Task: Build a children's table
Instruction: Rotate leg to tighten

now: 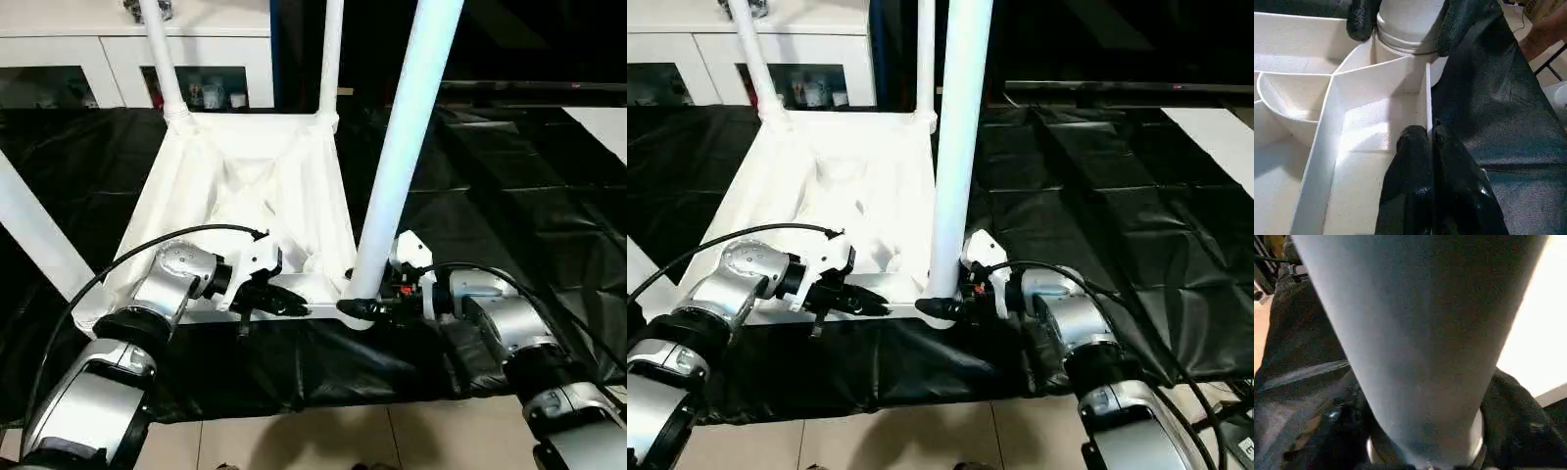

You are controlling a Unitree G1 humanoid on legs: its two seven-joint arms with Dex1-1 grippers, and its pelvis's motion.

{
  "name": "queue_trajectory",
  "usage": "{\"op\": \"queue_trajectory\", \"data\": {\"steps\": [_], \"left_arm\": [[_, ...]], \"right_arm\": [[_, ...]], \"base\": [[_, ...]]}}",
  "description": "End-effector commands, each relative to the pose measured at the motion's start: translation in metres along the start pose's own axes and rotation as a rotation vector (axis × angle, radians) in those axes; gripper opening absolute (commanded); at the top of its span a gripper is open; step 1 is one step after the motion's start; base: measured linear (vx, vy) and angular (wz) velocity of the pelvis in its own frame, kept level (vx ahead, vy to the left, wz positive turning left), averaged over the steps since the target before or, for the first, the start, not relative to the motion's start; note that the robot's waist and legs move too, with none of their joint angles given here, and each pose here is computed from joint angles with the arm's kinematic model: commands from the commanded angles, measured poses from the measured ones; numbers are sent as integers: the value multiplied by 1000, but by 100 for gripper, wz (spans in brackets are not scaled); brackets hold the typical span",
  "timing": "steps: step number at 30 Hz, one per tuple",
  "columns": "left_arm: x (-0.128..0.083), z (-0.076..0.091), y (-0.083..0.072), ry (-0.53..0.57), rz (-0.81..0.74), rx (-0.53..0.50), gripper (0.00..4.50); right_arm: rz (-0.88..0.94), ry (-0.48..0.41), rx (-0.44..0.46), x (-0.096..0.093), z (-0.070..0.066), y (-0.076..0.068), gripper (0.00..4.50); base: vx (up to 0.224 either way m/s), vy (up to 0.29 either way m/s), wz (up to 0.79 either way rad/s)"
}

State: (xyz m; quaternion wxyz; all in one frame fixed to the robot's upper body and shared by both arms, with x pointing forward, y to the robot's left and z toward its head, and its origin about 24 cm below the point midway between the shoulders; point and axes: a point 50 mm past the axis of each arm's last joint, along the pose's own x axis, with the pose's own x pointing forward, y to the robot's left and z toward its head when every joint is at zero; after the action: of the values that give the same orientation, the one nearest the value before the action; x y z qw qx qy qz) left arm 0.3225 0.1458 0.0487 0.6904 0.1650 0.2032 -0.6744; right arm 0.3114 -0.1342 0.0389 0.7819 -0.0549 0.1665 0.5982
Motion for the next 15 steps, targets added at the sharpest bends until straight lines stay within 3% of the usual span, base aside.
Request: {"op": "queue_trajectory", "data": {"steps": [1, 7, 15], "left_arm": [[3, -2, -5, -40, -37, -16, 0], [3, -2, -4, -25, -37, -3, 0], [20, 6, 3, -43, 109, -31, 0]], "right_arm": [[18, 16, -5, 4, 2, -1, 268], [32, 7, 3, 6, 3, -1, 258], [-39, -50, 62, 12, -7, 3, 258]], "base": [[0, 0, 0], [0, 0, 0], [0, 0, 0]]}}
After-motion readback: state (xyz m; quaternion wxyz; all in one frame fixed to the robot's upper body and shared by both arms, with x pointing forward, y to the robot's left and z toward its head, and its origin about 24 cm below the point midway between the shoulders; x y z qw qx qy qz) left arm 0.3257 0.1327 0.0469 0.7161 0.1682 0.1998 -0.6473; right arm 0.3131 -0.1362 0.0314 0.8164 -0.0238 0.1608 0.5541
